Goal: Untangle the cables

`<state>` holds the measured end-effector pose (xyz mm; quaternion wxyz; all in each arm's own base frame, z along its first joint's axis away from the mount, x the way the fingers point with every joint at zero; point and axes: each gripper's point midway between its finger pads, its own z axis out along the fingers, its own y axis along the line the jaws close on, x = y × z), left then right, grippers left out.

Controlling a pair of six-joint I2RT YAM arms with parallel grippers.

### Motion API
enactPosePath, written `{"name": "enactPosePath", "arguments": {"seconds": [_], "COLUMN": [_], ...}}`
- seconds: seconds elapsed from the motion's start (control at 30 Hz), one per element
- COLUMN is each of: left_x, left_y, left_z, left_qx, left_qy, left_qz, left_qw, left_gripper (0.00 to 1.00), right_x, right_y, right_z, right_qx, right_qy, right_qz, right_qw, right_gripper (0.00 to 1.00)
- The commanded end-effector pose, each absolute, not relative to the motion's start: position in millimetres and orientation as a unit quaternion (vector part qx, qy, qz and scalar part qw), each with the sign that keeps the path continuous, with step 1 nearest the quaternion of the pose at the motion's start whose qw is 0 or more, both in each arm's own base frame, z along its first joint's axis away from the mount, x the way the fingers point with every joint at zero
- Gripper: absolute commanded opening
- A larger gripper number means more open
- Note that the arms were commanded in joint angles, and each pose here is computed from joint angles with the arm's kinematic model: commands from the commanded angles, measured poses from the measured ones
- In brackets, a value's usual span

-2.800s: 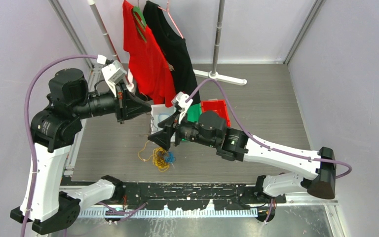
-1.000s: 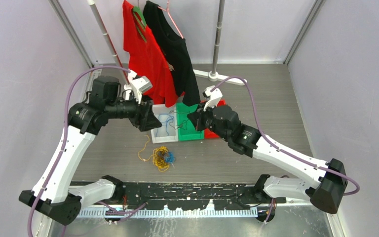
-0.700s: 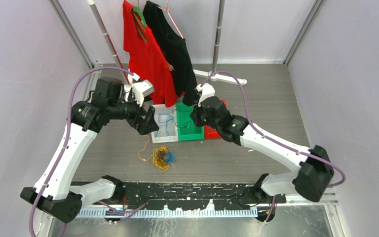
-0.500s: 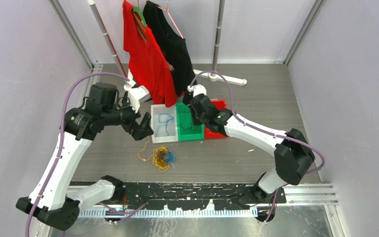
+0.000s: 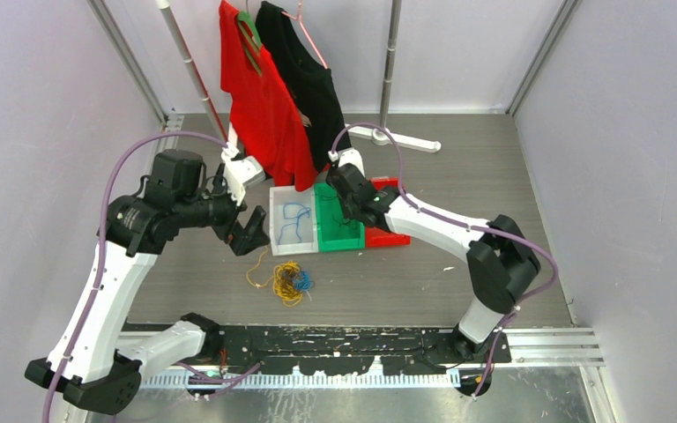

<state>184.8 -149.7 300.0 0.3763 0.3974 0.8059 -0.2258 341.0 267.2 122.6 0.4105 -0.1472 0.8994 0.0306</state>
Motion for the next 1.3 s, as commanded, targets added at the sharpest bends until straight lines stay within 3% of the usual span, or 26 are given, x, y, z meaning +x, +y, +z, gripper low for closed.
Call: {"name": "enactPosePath", "arguments": {"seconds": [0.0, 0.07, 0.27, 0.33, 0.4, 0.6, 0.87, 1.03, 1.27], "left_x": [182.7, 181.5, 179.4, 179.7, 182.9, 190.8, 176.5, 175.5, 176.4], "left_y": [-145.6, -145.8, -146.2, -144.8, -142.6, -132.1, -136.2, -142.5, -146.5], "left_z": [307.5, 307.8, 305.4, 299.1, 292.8, 271.0, 223.8, 204.4, 171.5], "left_qx": [0.405, 0.407, 0.419, 0.423, 0.423, 0.414, 0.437, 0.428, 0.432], "left_qy": [0.8, 0.798, 0.795, 0.798, 0.802, 0.812, 0.807, 0.808, 0.798], "left_qz": [-0.22, -0.222, -0.225, -0.224, -0.223, -0.231, -0.282, -0.306, -0.315], "left_qw": [0.385, 0.385, 0.377, 0.367, 0.359, 0.341, 0.278, 0.263, 0.278], "left_gripper": [1.0, 0.99, 1.0, 0.99, 0.98, 0.95, 0.88, 0.77, 0.75], "right_x": [356.8, 360.4, 360.9, 357.9, 354.5, 343.0, 288.7, 230.4, 162.5], "right_y": [284.5, 286.2, 282.7, 283.6, 286.7, 307.1, 322.8, 344.6, 397.7], "right_z": [127.4, 123.0, 135.8, 144.8, 152.5, 163.9, 178.5, 164.8, 134.0], "right_qx": [-0.127, -0.128, -0.113, -0.112, -0.112, -0.118, -0.143, -0.192, -0.252], "right_qy": [0.903, 0.907, 0.906, 0.904, 0.902, 0.897, 0.873, 0.865, 0.838], "right_qz": [0.04, 0.029, 0.024, 0.038, 0.056, 0.129, 0.213, 0.267, 0.403], "right_qw": [0.409, 0.401, 0.406, 0.411, 0.414, 0.406, 0.415, 0.379, 0.267], "right_gripper": [0.06, 0.11, 0.55, 0.62, 0.63, 0.54, 0.6, 0.63, 0.63]}}
